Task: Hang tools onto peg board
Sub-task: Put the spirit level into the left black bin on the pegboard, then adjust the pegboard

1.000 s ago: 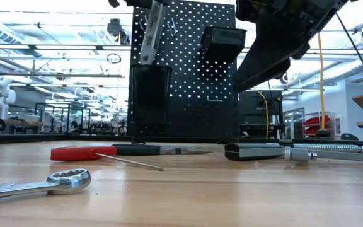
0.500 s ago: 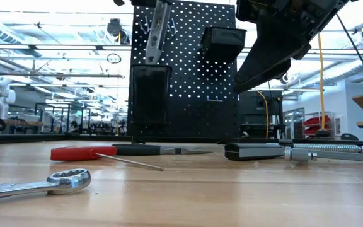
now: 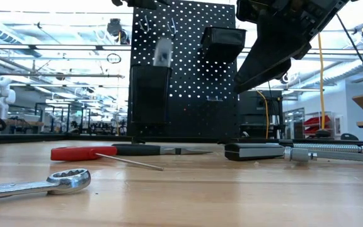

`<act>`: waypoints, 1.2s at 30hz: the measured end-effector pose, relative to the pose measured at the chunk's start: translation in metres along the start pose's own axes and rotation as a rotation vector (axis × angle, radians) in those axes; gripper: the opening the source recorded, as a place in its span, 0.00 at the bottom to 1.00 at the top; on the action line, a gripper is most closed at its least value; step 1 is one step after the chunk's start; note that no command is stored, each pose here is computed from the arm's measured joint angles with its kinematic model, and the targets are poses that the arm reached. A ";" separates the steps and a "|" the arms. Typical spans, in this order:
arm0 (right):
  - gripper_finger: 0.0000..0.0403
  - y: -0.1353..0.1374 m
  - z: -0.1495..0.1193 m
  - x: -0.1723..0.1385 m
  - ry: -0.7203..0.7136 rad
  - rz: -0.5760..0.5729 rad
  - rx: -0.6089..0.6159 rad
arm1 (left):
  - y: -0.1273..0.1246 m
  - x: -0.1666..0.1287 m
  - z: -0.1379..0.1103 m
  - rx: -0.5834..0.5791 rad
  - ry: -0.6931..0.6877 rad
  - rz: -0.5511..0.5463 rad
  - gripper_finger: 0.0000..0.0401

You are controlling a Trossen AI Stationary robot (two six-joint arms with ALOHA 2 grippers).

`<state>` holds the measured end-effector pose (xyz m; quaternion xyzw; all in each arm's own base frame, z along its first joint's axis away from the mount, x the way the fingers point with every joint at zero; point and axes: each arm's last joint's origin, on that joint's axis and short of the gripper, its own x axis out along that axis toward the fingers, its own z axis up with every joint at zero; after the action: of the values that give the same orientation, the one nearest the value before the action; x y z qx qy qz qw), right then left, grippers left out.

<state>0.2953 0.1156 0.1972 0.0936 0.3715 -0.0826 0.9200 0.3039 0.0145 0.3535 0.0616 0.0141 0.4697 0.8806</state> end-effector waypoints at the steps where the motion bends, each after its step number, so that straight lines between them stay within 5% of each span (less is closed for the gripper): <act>1: 0.55 0.000 0.000 0.000 0.000 0.000 0.000 | 0.000 0.000 0.000 -0.008 0.001 0.003 0.63; 13: 0.55 0.000 0.000 0.000 0.000 0.001 0.000 | -0.006 -0.009 0.001 0.010 -0.001 -0.018 0.63; 25: 0.55 0.000 -0.001 0.000 0.012 -0.001 0.022 | -0.034 -0.061 -0.001 0.120 0.015 -0.180 0.63; 31: 0.55 0.001 -0.002 0.000 0.013 0.000 0.045 | -0.036 -0.086 -0.022 0.196 0.116 -0.074 0.63; 36: 0.55 0.004 -0.004 -0.002 0.013 0.006 0.036 | -0.014 -0.089 -0.058 0.234 0.242 0.041 0.63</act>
<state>0.2924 0.1205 0.1964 0.1120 0.3754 -0.0858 0.9161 0.2611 -0.0615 0.2909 0.1069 0.1735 0.4866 0.8495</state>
